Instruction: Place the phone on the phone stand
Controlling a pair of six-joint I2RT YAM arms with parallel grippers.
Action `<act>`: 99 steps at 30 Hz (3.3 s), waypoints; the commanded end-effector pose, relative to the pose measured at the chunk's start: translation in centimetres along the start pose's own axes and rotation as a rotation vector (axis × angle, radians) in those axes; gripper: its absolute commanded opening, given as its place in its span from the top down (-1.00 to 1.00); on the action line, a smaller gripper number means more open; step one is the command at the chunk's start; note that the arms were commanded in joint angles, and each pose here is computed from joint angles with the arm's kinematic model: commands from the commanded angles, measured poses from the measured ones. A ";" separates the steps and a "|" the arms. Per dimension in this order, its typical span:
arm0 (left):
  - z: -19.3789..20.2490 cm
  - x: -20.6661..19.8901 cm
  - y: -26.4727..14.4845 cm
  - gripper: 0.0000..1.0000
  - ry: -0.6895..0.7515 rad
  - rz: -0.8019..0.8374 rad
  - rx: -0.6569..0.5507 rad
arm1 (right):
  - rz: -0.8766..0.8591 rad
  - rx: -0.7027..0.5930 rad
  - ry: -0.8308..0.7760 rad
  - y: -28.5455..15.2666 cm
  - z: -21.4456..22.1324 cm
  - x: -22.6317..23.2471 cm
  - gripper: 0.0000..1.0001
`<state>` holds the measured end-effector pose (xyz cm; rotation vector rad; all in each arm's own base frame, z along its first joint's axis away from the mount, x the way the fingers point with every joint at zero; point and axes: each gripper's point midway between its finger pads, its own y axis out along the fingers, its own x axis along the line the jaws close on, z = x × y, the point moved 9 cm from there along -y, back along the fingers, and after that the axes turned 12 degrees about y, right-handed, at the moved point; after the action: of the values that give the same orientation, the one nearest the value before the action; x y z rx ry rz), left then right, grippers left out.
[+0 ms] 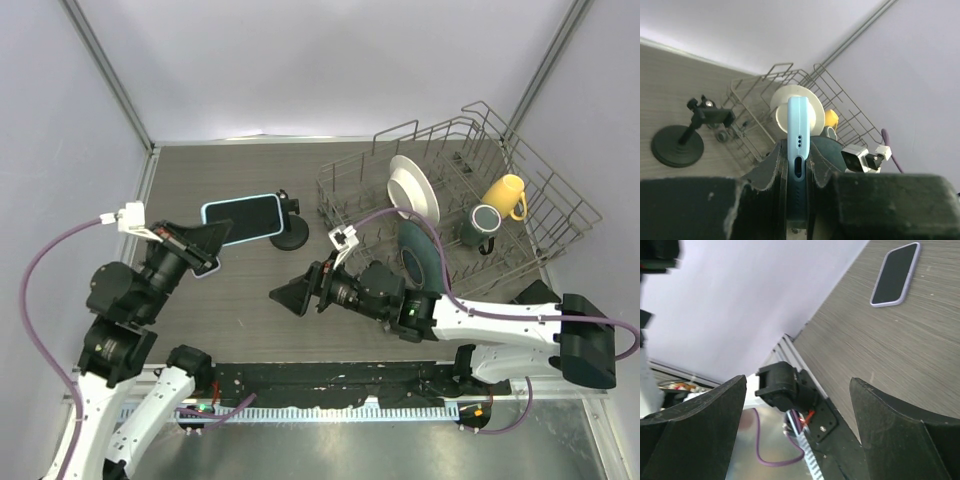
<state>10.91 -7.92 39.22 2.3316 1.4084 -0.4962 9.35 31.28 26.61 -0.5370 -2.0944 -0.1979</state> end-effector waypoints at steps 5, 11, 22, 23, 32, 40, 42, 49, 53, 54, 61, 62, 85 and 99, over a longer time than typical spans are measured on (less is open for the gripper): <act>-1.1 -2.1 2.1 1.00 -0.224 0.221 -0.146 | -0.356 -0.211 0.159 -0.9 -3.0 3.7 -0.76; -0.1 -2.0 2.2 0.99 -0.295 0.289 -0.150 | -0.284 -0.341 0.275 -0.2 -5.6 2.8 -0.75; 1.6 -1.3 1.9 1.00 -0.349 0.285 -0.130 | -0.437 -0.366 0.350 1.3 -9.4 2.6 -0.60; 1.7 -1.2 1.9 1.00 -0.354 0.284 -0.127 | -0.427 -0.363 0.352 1.7 -9.4 2.2 -0.59; 2.9 -0.6 1.8 0.99 -0.352 0.264 -0.092 | -0.544 -0.334 0.243 3.3 -10.8 4.1 0.33; 3.2 0.3 -1.3 -0.64 -0.171 0.047 0.095 | -0.413 -0.271 -0.137 5.9 -15.4 4.7 1.00; 1.8 -0.1 -2.8 -0.76 -0.146 -0.010 0.085 | -0.381 -0.210 -0.208 6.7 -16.6 4.2 1.00; 0.3 0.7 -5.2 -0.62 -0.133 -0.248 0.120 | -0.259 0.081 -0.425 8.6 -21.4 3.0 1.00; -0.3 0.7 -3.2 -0.64 -0.048 -0.254 0.167 | -0.225 0.190 -0.512 9.3 -22.9 2.1 1.00; -0.3 0.6 -2.5 -0.67 -0.019 -0.235 0.199 | -0.231 0.214 -0.519 9.4 -23.0 1.6 1.00; 1.3 -0.1 4.2 -0.59 0.180 0.062 0.539 | -0.316 0.410 -0.492 7.7 -19.7 -2.2 0.99; 1.8 0.3 5.2 -0.56 0.208 0.081 0.567 | -0.320 0.414 -0.529 7.3 -19.5 -2.4 1.00; 7.5 0.6 6.0 0.36 0.095 0.509 0.862 | -0.602 0.404 -0.553 2.8 -15.1 0.9 0.99; -0.5 -3.0 2.7 1.00 0.246 0.373 0.380 | -0.593 0.222 -0.320 7.0 -15.2 3.2 -0.53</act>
<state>13.82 -12.10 35.17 3.2094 0.8770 -0.7593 21.62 31.74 33.83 0.2209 -2.5171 0.0390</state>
